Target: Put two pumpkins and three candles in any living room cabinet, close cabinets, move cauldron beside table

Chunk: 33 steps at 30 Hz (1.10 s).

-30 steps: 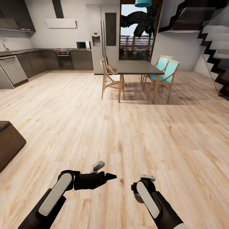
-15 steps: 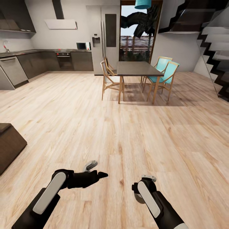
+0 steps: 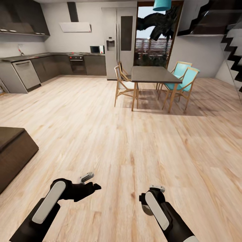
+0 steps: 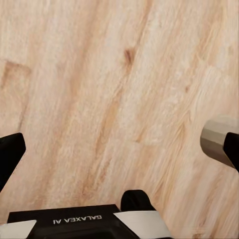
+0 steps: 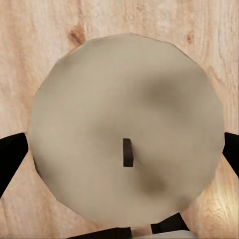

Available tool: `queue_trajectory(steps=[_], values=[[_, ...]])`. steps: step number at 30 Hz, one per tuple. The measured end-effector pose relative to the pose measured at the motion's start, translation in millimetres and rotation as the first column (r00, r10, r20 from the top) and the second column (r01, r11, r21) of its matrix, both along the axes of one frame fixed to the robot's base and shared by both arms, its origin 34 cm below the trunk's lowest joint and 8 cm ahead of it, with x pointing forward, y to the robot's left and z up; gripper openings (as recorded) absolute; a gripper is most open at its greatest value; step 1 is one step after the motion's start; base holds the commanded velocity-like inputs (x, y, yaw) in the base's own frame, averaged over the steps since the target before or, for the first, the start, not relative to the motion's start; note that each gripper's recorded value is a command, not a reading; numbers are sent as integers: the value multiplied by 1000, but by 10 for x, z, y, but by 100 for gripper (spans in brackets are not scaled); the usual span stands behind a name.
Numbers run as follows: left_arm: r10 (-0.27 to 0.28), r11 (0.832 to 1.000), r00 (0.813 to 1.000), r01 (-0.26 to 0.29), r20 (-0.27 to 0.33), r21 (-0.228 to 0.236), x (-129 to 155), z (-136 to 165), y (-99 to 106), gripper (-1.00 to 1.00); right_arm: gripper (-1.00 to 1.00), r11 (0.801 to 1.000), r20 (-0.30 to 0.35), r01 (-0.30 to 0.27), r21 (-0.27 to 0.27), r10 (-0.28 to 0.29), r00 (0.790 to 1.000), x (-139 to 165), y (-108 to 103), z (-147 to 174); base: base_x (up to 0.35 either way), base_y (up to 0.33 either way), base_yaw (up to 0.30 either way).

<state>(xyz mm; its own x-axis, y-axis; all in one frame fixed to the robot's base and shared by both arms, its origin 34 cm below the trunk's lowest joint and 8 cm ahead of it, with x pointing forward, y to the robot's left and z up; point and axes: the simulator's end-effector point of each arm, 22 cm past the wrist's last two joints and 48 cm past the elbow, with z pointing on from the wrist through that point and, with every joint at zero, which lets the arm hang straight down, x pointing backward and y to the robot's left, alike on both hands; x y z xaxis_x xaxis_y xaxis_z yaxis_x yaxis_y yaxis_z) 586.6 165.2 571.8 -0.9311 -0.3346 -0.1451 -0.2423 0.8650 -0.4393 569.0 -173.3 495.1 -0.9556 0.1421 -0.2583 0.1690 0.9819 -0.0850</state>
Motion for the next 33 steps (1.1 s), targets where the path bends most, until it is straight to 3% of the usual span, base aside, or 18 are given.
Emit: queue_trajectory(steps=[11,33], values=[[3,1000,1000,-3,-1,4,33,212,9,100,-100,1000,-3,1,4,-1,1000,22,16,209,-161,0,290],[4,1000,1000,-4,-2,3,80,630,13,100,-100,1000,-10,0,5,1,1000,46,36,610,-5,0,291]])
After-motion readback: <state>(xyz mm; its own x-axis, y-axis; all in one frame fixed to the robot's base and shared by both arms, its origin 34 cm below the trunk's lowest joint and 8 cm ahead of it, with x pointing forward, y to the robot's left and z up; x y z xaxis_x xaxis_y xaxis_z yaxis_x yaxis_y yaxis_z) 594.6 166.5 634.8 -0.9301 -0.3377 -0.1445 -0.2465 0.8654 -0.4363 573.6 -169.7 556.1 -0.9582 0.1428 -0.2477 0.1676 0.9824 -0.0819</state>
